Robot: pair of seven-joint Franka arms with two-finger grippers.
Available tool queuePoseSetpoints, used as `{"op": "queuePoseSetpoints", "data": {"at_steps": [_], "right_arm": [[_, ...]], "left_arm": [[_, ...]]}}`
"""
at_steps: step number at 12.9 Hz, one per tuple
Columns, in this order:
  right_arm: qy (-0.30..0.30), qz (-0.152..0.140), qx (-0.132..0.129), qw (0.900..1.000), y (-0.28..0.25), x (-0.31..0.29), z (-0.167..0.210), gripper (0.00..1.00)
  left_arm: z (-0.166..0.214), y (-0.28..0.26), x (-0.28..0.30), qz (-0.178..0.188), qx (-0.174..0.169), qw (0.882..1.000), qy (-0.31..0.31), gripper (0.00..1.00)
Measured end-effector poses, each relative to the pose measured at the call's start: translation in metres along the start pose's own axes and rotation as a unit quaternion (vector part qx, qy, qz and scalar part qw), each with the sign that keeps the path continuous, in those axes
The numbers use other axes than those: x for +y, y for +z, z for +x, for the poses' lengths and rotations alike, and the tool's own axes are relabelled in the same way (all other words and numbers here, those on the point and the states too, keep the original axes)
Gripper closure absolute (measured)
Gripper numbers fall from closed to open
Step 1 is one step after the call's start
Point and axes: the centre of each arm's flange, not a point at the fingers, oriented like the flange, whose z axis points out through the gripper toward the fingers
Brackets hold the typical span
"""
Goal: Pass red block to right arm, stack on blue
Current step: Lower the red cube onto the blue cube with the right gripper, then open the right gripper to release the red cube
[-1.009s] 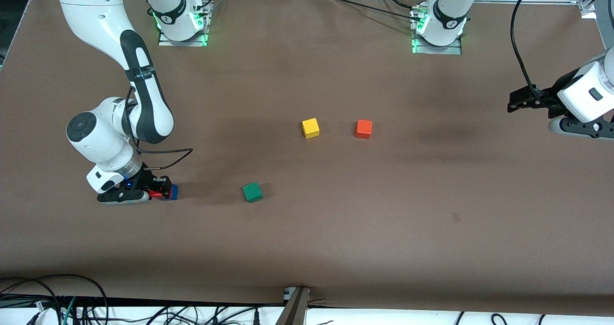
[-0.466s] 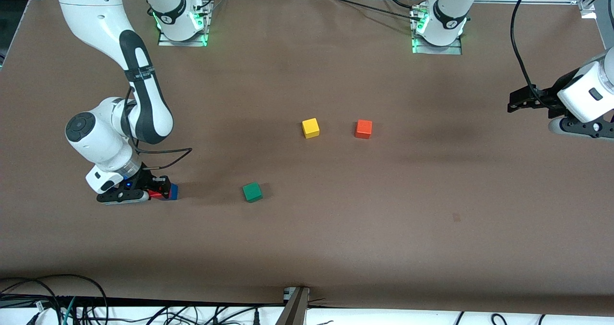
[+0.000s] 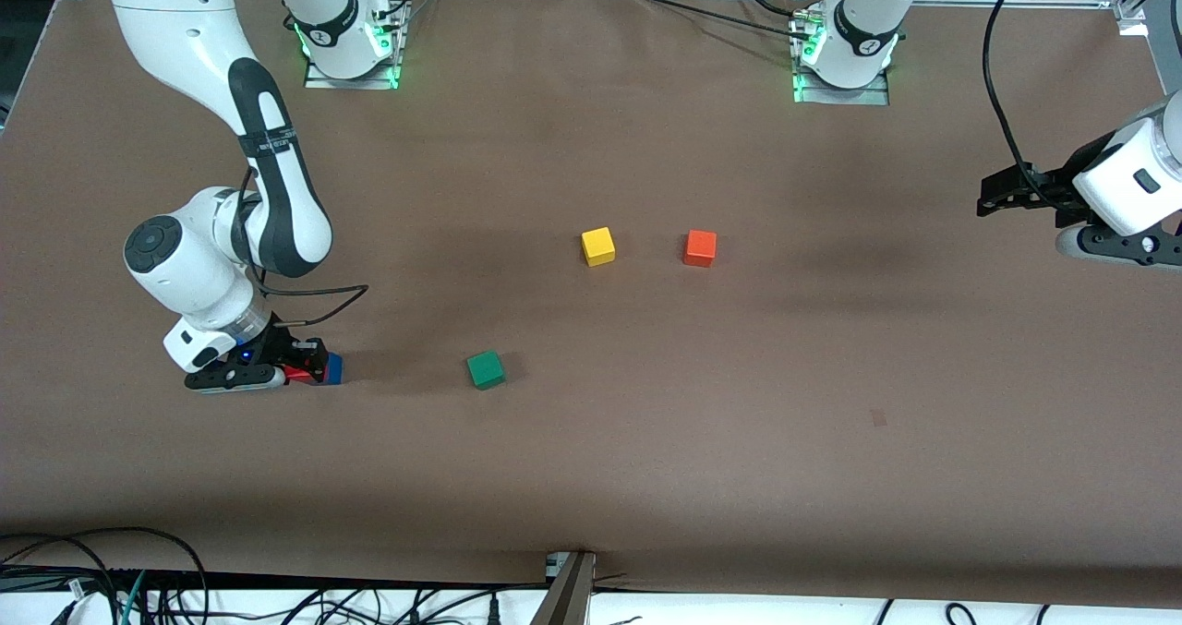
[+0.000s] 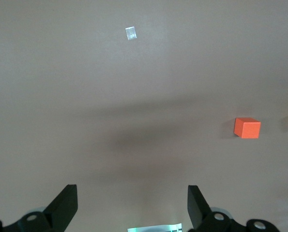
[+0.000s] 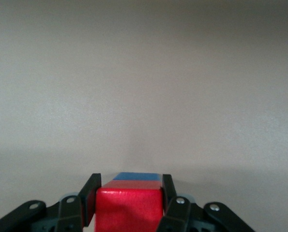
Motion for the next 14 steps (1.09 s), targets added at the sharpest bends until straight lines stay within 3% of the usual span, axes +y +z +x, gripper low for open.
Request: {"op": "queuePoseSetpoints", "data": {"at_steps": [4,5,8,11,14], "right_arm": [[0.009,0.005,0.002,1.000,0.000,0.000,0.000,0.04],[0.010,0.005,0.003,1.000,-0.001,0.000,0.001,0.00],[0.009,0.010,0.001,1.000,-0.005,-0.002,0.006,0.00],[0.007,0.027,-0.021,0.999,-0.013,-0.008,0.017,0.00],[0.008,0.027,-0.050,0.998,-0.031,0.011,0.024,0.00]], "left_arm": [[0.000,0.000,0.000,0.000,0.000,1.000,0.000,0.00],[0.000,0.000,0.000,0.000,0.000,1.000,0.000,0.00],[0.000,0.000,0.000,0.000,0.000,1.000,0.000,0.00],[0.000,0.000,0.000,0.000,0.000,1.000,0.000,0.00],[0.000,0.000,0.000,0.000,0.000,1.000,0.000,0.00]]}}
